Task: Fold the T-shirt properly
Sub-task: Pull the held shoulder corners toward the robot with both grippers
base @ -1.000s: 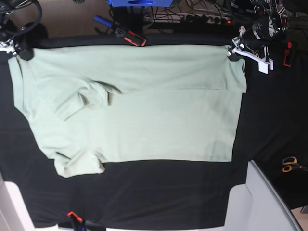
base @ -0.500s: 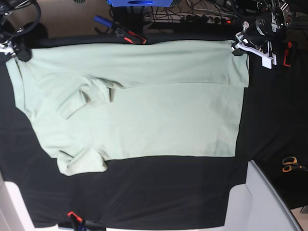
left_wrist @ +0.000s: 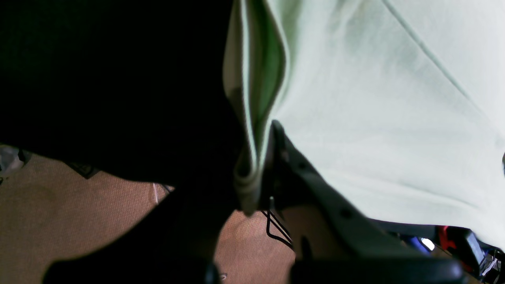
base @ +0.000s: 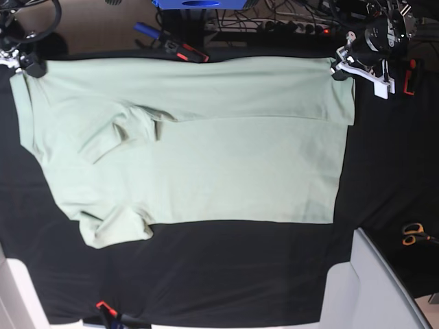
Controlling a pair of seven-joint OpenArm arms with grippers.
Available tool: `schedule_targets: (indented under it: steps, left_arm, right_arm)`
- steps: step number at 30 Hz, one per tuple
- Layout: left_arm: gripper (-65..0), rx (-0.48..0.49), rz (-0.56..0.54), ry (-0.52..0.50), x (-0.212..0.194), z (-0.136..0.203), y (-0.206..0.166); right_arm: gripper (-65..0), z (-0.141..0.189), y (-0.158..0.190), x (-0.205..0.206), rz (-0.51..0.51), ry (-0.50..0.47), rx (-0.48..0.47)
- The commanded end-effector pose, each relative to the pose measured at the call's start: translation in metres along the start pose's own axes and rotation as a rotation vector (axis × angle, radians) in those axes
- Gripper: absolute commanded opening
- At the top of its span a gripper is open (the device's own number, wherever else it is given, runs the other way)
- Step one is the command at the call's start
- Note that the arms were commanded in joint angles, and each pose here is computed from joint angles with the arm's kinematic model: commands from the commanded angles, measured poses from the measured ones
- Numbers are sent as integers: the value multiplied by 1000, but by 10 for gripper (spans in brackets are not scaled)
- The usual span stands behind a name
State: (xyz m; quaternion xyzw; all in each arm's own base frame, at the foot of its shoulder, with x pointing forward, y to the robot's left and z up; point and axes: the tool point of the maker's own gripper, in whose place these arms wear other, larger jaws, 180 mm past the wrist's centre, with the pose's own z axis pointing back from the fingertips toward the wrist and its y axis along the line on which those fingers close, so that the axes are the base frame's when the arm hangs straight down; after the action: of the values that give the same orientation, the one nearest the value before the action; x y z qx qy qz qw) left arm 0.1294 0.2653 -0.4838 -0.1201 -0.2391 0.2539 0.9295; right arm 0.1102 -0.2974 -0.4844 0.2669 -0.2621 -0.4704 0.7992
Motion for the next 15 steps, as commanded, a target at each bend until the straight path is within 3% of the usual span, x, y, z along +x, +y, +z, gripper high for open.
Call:
schedule_targets:
  steps: [1,4,13,15]
  left_arm:
    - [-650,12,-16,-33,12,5,5]
    - [-650,12,-16,-33,12,5,5]
    - [-650,13,-17,-33,12,6,5]
    - [-650,14,-18,-31,11,6,5]
  right_arm:
    - [-650,8,2,19,11,-55,3]
    - [-650,9,-2,17,-46,-56,-10]
    - [-646,8,-2,17,-49,-50,-11]
    - [-614,9,-3,16,-51,-51,-13]
